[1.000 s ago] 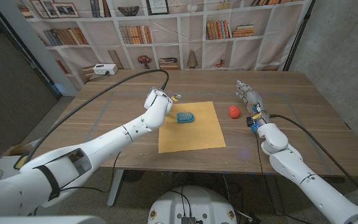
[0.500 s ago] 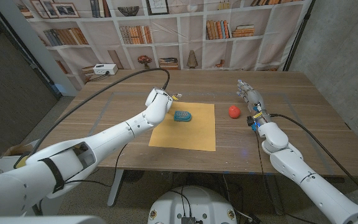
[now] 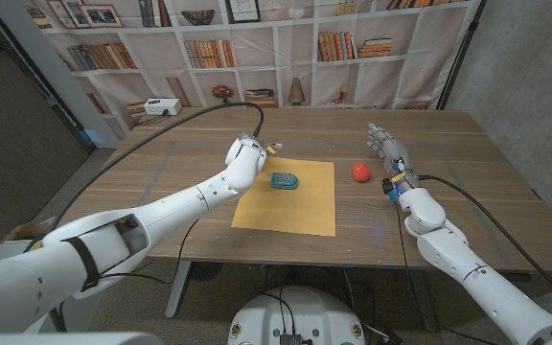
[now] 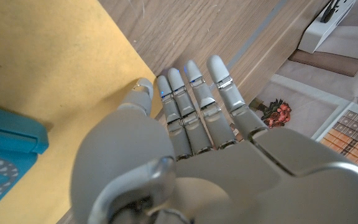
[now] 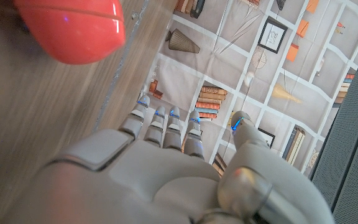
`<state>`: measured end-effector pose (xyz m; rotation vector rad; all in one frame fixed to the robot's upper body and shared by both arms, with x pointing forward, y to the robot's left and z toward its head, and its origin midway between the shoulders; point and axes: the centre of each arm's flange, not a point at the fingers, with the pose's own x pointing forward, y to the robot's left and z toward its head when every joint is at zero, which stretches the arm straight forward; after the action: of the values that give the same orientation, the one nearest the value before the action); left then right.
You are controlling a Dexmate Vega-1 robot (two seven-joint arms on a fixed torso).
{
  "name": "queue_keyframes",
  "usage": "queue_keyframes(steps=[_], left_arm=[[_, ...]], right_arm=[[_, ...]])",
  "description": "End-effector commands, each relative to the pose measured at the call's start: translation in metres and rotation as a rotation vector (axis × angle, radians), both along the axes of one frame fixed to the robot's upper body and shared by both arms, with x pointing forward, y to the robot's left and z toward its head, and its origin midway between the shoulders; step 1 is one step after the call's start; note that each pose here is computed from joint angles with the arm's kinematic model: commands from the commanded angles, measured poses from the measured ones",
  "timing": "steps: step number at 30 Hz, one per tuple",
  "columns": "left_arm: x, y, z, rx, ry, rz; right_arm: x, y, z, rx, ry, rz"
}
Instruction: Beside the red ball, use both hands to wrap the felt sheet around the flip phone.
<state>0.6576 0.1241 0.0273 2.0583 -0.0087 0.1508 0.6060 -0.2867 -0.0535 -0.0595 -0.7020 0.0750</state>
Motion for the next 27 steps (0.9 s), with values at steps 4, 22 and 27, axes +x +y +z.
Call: queue_keyframes(steps=[4,22,27], left_arm=[[-0.013,-0.008,0.012,0.018,-0.048,-0.006],[-0.05,-0.025,0.041,0.003,-0.118,-0.065],[-0.039,-0.028,0.033,0.016,-0.035,-0.05]], right_arm=[[0.002,-0.004,-0.001,0.006,0.008,0.002],[0.002,-0.002,-0.001,0.008,0.011,0.013],[-0.001,-0.004,-0.002,0.012,0.006,0.003]])
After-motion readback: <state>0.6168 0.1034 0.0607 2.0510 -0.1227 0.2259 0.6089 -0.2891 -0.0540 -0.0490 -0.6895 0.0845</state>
